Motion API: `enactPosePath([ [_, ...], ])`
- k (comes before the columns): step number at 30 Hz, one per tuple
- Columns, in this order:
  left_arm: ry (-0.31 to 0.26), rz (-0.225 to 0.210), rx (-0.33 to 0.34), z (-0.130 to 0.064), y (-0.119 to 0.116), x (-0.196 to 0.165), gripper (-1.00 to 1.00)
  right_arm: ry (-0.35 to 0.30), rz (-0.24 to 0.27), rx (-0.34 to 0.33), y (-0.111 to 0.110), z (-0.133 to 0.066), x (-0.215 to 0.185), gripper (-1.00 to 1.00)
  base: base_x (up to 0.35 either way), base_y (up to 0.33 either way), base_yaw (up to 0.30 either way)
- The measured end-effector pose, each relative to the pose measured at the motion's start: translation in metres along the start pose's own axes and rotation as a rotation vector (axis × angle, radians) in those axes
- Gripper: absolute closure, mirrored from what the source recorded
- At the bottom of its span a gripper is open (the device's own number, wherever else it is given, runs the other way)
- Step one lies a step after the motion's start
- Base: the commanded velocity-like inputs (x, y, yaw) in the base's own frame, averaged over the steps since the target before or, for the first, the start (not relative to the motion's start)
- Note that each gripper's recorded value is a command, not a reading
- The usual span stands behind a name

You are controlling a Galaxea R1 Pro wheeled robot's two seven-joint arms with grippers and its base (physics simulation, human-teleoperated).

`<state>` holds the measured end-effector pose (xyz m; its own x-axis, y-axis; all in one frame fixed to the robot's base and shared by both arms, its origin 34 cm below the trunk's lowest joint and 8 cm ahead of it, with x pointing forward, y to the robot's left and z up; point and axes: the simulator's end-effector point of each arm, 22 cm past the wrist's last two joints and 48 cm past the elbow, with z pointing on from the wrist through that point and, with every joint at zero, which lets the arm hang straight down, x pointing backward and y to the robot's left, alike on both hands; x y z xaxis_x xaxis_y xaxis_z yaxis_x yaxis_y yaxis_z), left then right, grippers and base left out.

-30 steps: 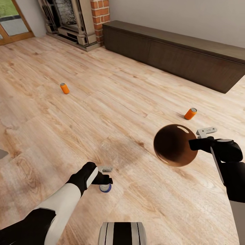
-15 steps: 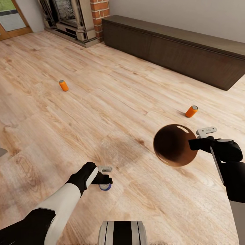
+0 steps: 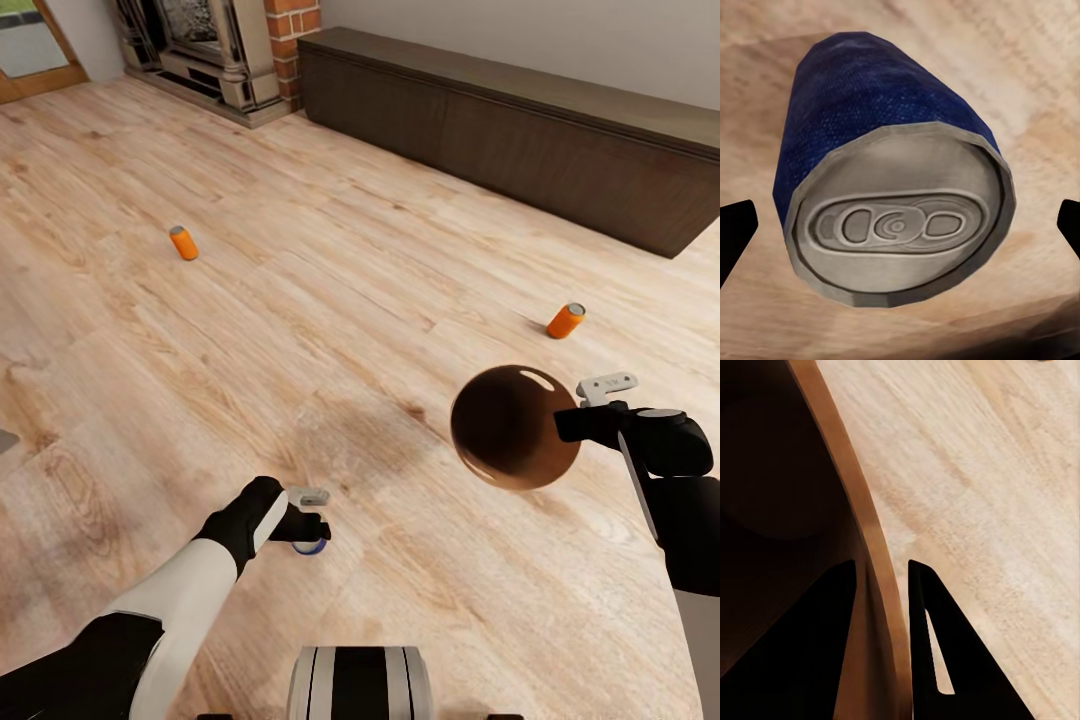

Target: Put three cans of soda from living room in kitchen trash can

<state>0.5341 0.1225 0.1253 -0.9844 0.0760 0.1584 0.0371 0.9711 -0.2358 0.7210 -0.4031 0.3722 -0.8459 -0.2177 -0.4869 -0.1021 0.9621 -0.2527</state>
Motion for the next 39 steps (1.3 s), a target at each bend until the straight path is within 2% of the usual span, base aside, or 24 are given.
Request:
enactPosePath([
  [2,0.001,-0.001,0.0,0.001,0.0,0.0,-1.0,0.003,0.0,-0.001,0.001,0.001,0.001,1.0,0.0,0.0,0.0],
  [3,0.001,-0.001,0.0,0.002,0.001,0.001,1.0,0.004,0.0,-0.002,0.001,0.002,0.002,1.0,0.0,0.0,0.0],
  [21,-0.01,0.0,0.0,0.004,0.001,-0.001,1.0,0.008,-0.02,-0.014,0.01,0.004,0.003,1.0,0.0,0.0,0.0],
  [39,-0.082,0.018,-0.006,-0.036,-0.005,-0.021,1.0,-0.052,-0.008,-0.008,0.001,-0.031,-0.022,1.0,0.0,0.0,0.0],
])
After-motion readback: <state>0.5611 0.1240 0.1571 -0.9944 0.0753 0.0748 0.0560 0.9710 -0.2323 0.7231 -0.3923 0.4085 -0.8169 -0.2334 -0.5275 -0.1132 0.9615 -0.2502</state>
